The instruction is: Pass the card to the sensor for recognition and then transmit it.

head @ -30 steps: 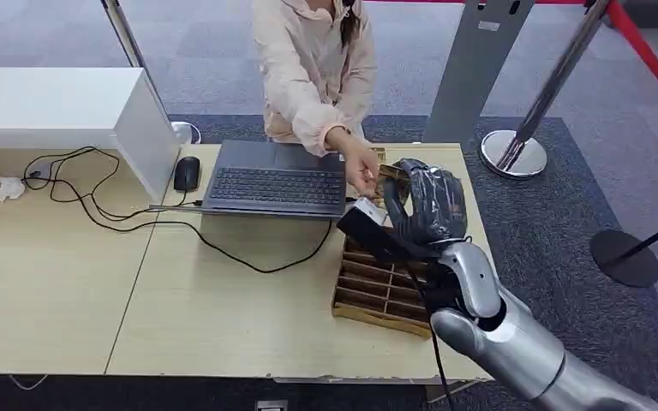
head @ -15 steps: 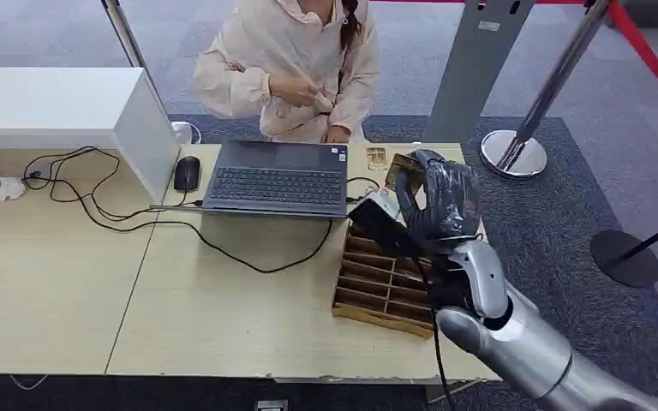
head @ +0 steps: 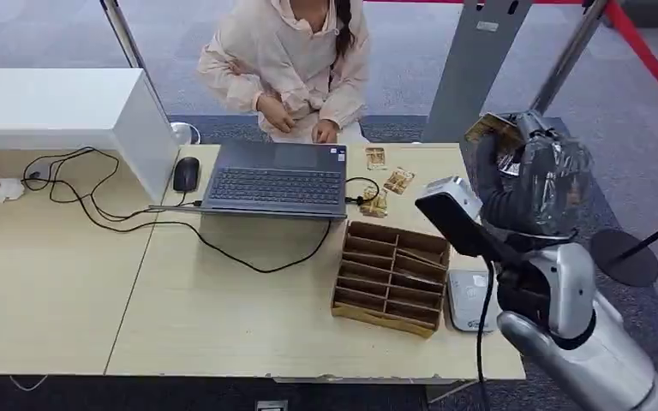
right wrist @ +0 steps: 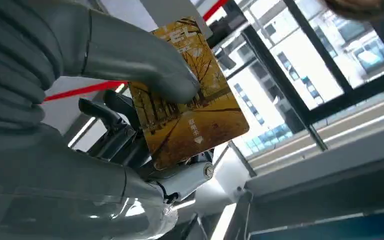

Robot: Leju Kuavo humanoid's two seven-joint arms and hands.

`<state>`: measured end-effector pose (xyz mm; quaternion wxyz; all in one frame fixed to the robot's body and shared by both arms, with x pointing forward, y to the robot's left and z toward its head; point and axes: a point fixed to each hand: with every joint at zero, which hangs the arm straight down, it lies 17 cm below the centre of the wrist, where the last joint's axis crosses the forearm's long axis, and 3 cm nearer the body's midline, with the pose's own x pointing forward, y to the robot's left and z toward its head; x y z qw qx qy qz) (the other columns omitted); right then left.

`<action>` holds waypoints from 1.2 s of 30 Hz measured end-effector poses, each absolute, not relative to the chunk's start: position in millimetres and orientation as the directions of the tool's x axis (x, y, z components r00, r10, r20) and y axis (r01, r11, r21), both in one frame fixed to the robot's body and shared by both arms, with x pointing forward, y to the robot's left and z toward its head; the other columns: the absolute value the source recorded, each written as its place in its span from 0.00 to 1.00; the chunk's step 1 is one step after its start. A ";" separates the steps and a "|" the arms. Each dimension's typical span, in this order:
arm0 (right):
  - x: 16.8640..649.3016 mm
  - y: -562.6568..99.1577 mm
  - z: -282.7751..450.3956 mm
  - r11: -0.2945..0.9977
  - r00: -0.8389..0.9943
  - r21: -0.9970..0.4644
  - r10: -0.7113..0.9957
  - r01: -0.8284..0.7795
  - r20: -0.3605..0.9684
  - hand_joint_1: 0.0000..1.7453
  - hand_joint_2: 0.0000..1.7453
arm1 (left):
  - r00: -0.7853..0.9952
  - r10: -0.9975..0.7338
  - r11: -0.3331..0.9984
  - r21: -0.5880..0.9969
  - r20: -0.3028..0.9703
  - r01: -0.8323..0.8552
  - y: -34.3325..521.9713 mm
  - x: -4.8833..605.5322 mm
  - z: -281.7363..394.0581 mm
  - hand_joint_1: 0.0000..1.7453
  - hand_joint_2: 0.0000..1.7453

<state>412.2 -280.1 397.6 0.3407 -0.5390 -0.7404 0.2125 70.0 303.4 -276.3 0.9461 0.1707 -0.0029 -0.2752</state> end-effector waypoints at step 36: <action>385.9 -311.4 181.7 0.394 0.048 -0.852 0.899 0.345 0.435 1.00 1.00 | 0.877 -0.470 0.815 0.332 -0.101 0.475 299.5 67.0 -275.4 0.00 0.00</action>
